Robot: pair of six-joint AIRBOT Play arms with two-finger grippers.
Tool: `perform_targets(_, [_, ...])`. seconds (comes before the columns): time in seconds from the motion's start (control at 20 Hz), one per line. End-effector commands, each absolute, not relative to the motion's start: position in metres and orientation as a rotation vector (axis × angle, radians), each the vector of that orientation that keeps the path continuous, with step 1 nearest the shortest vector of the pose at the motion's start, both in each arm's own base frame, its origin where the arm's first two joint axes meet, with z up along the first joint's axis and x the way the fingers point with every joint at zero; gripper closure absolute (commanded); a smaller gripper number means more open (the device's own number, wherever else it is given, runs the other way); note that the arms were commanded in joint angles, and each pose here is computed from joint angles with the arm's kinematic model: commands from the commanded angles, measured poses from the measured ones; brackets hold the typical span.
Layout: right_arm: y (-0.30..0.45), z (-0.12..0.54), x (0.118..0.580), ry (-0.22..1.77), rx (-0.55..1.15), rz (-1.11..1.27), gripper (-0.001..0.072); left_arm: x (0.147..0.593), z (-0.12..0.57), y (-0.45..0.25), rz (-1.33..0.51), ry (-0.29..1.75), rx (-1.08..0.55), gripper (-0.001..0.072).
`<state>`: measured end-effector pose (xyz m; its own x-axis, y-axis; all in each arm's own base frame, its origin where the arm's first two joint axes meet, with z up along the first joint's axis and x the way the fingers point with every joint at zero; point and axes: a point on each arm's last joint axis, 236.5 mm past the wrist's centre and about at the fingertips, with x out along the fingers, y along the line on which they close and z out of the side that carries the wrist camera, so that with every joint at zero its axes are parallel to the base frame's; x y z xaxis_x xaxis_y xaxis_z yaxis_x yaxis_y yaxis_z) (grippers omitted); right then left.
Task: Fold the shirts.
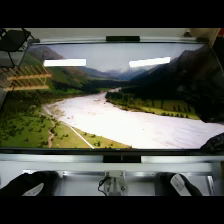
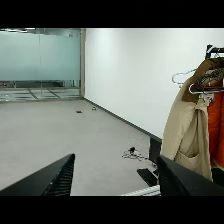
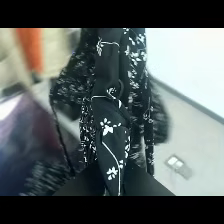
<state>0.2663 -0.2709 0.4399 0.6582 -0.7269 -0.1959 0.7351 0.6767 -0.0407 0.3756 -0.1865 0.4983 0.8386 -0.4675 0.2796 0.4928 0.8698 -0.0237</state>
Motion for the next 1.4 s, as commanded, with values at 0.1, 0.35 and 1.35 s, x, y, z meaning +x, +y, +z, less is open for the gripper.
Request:
perform_targets(0.1, [-0.338,0.45,0.231,0.029,0.192,-1.034,0.0664,0.376,0.498,-0.186,-0.508,-0.271,-0.096,0.0098])
perform_targets(0.35, [-0.389,0.436,0.185,0.049,0.186,-1.191,0.0664,0.376,0.493,-0.188,-0.514,-0.248,-0.09,0.0098])
perform_targets(1.35, [-0.499,0.41,0.064,-0.063,0.225,-1.439,0.0664,0.378,0.446,-0.204,-0.568,-0.047,-0.06,0.0104])
